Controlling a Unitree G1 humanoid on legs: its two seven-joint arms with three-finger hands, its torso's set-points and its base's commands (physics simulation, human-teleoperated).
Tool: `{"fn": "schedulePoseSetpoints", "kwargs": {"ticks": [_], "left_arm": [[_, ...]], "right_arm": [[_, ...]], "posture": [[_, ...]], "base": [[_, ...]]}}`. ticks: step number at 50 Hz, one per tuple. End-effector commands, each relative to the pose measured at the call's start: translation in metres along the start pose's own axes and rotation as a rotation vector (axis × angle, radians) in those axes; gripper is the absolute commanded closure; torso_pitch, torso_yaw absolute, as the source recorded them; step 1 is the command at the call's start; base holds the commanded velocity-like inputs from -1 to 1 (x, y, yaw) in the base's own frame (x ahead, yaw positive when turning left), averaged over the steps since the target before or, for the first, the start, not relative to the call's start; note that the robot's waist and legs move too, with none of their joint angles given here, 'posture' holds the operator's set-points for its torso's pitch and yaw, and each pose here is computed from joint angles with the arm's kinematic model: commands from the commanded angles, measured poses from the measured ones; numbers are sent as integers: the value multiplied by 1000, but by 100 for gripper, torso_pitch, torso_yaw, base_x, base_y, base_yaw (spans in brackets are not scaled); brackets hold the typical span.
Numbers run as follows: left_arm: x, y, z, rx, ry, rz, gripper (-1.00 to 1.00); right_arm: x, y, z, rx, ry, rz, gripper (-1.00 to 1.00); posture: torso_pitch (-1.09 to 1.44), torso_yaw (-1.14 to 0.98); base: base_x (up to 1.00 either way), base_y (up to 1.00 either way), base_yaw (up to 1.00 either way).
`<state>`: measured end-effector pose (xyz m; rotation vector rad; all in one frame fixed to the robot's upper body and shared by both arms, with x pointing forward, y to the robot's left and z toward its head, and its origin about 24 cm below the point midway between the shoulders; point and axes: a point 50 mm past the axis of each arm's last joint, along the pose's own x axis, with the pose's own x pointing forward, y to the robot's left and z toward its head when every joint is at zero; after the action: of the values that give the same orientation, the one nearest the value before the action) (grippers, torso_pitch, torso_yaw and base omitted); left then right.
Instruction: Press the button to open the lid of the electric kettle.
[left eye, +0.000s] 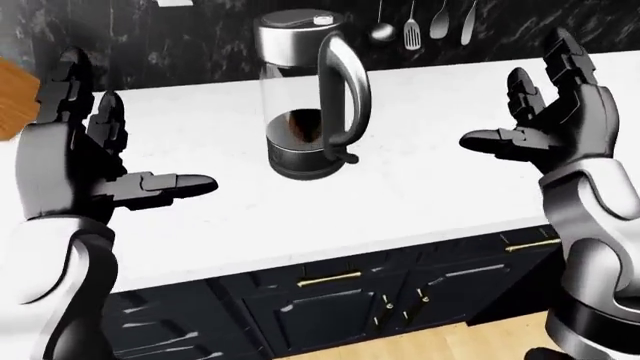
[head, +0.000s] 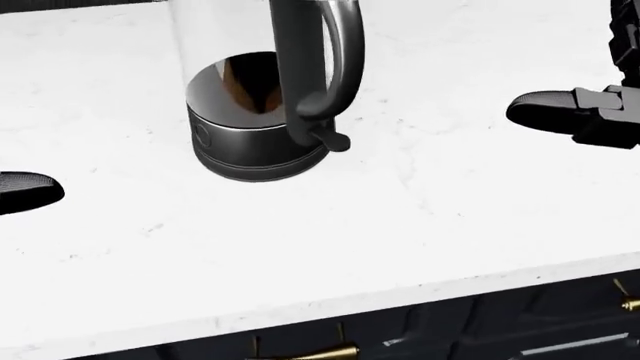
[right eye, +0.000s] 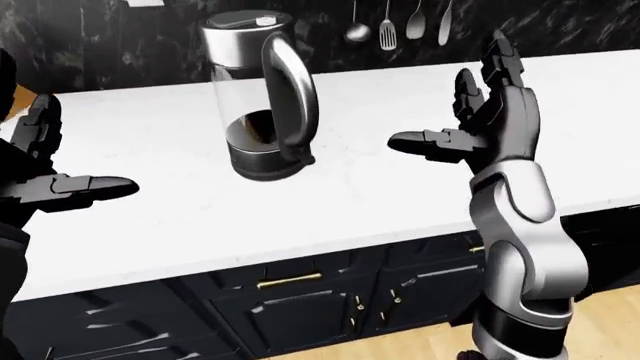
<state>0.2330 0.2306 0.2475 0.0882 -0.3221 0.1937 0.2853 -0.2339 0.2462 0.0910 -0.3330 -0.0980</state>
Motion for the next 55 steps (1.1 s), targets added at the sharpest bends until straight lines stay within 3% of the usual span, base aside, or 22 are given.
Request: {"fn": "schedulePoseSetpoints", "kwargs": {"ticks": [1,20,25,30,37,38,40,41,44,55], "left_arm": [[0,2,10,9,-59,15,-100],[0,3,12,13,-65,16,-100],[0,10,12,2,-74,52,-100],[2,17,13,33,-88,84,-100],[0,24,14,31,-89,100,-100],[0,23,14,-5,-90,97,-100],[-1,22,15,-12,-114,81,-100],[-2,22,15,25,-116,89,-100],[-5,18,19,-11,-150,43,-100],[-7,19,17,-21,-139,44,-100]], "right_arm": [[0,4,13,1,-68,25,-100],[2,-1,14,-1,-74,6,-100],[4,-3,16,-14,-78,-5,-100],[5,-4,21,-14,-86,-10,-100],[7,-5,24,-14,-94,-19,-100],[7,-6,24,-15,-94,-20,-100],[7,-7,24,-18,-95,-21,-100],[7,-7,24,-19,-95,-21,-100],[7,-8,24,-22,-94,-23,-100],[8,-9,23,-30,-84,-35,-100]], "posture": [[0,0],[0,0],[0,0],[0,0],[0,0],[0,0],[0,0],[0,0],[0,0],[0,0]], "base": [[23,4,0],[23,2,0],[22,0,0],[10,0,0],[0,0,0],[0,0,0],[0,0,0],[0,0,0],[0,0,0],[0,0,0]]}}
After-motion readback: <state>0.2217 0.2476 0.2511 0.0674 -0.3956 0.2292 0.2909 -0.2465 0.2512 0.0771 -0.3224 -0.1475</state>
